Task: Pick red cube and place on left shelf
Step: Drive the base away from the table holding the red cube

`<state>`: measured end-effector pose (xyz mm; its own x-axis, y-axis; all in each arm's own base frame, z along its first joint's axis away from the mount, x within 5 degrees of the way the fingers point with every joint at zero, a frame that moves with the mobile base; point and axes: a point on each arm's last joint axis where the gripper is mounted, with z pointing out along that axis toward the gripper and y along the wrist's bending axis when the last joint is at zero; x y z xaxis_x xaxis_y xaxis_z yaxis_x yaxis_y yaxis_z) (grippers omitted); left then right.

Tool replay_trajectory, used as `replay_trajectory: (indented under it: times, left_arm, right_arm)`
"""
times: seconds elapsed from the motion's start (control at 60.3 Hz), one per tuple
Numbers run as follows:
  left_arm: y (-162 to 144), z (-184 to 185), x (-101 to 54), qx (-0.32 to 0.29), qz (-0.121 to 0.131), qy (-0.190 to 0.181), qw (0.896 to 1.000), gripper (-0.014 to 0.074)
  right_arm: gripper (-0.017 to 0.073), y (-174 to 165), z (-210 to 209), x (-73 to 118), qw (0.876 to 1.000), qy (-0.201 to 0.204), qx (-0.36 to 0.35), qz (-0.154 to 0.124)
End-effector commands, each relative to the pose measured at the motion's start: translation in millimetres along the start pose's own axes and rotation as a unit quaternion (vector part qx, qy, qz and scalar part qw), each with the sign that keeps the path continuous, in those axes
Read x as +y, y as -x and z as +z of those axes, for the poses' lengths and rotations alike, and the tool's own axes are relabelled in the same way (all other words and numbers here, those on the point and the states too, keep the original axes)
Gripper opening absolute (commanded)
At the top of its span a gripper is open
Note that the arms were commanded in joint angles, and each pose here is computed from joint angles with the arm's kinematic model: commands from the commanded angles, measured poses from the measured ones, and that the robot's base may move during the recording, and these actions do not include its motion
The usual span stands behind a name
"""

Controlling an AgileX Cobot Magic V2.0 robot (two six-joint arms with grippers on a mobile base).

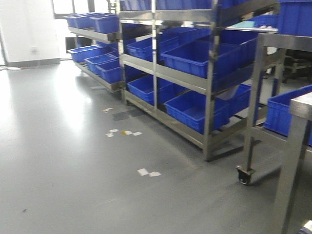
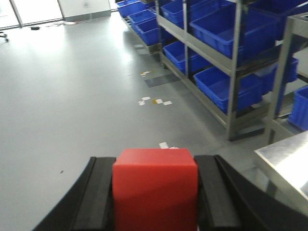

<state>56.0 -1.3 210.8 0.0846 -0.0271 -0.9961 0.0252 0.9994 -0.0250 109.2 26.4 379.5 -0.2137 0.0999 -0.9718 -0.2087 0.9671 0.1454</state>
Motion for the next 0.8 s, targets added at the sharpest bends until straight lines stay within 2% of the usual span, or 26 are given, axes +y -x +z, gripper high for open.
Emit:
replay_trajectory:
  times: [0.0,0.779]
  left_arm:
    - [0.1,-0.9,-0.2,-0.037,0.000,-0.003,0.999,0.0101]
    - [0.1,-0.9,-0.2,-0.037,0.000,-0.003,0.999,0.0101]
  right_arm:
    - [0.0056,15.0,-1.8,1.8,0.999,0.005,-0.051,-0.007]
    - [0.0056,14.9,-1.8,1.8,0.999,0.005,-0.050,-0.007]
